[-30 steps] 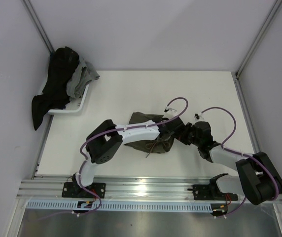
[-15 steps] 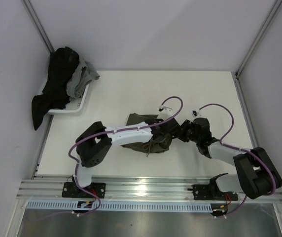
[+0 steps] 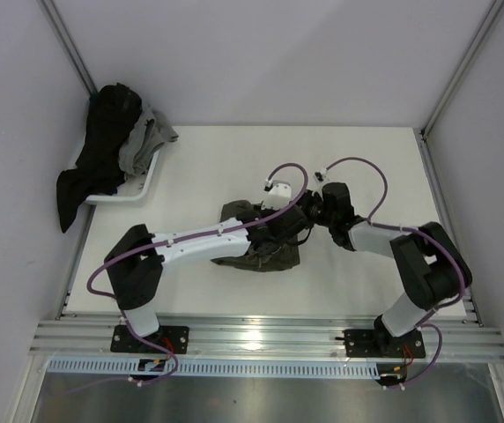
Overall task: Fold and stack the shorts
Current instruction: Fold the shorts
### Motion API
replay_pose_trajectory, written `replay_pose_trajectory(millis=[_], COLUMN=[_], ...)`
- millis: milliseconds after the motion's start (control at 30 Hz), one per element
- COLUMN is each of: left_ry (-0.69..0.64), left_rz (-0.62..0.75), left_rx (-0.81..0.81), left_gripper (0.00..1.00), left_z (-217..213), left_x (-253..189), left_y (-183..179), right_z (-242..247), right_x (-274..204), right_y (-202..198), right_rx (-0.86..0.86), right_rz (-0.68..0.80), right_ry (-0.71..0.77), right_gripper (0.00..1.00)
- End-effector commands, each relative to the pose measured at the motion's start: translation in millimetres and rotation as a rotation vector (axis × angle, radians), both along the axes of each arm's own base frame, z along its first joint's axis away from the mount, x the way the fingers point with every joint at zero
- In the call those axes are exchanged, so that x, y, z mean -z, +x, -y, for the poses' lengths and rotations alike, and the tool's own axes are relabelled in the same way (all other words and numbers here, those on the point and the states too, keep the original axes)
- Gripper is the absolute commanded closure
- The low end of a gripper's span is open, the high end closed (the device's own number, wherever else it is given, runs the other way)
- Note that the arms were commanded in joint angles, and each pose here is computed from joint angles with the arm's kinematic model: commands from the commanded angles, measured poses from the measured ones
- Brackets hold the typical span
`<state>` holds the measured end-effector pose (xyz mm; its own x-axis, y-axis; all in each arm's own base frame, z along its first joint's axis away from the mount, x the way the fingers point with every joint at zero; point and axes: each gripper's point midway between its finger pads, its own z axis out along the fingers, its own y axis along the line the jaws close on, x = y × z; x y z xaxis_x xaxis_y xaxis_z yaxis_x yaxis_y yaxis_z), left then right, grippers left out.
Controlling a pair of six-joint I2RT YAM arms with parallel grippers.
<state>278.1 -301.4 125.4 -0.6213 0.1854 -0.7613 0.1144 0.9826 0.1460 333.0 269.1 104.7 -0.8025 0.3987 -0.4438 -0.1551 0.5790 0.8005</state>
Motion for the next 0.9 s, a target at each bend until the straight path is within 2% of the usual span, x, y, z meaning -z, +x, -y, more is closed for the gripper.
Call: replay_pose_trajectory(millis=[0,167,467,867], left_ry=[-0.001,0.043,0.107,0.109], left_rz=[0.049,0.057,0.048,0.121], left_rx=[-0.043,-0.074,-0.082,-0.213], left_gripper=[1.0,1.0,1.0,0.99], left_z=[-10.1,-11.8,3.6,-18.3], left_x=[-16.1,-8.0,8.2,-20.1], left_y=[-3.0,0.4,3.1,5.7], right_z=[-13.2,-9.0,-6.1,3.6], right_x=[-3.4,28.5,51.1,63.0], right_y=[21.0,28.8,47.8,52.1], right_rx=[-0.027,0.014,-0.022,0.006], right_rz=[0.039,-0.03,-0.009,-0.013], right_ry=[0.026,-0.033,-0.033,-0.104], right_gripper=[1.0,1.0,1.0,1.0])
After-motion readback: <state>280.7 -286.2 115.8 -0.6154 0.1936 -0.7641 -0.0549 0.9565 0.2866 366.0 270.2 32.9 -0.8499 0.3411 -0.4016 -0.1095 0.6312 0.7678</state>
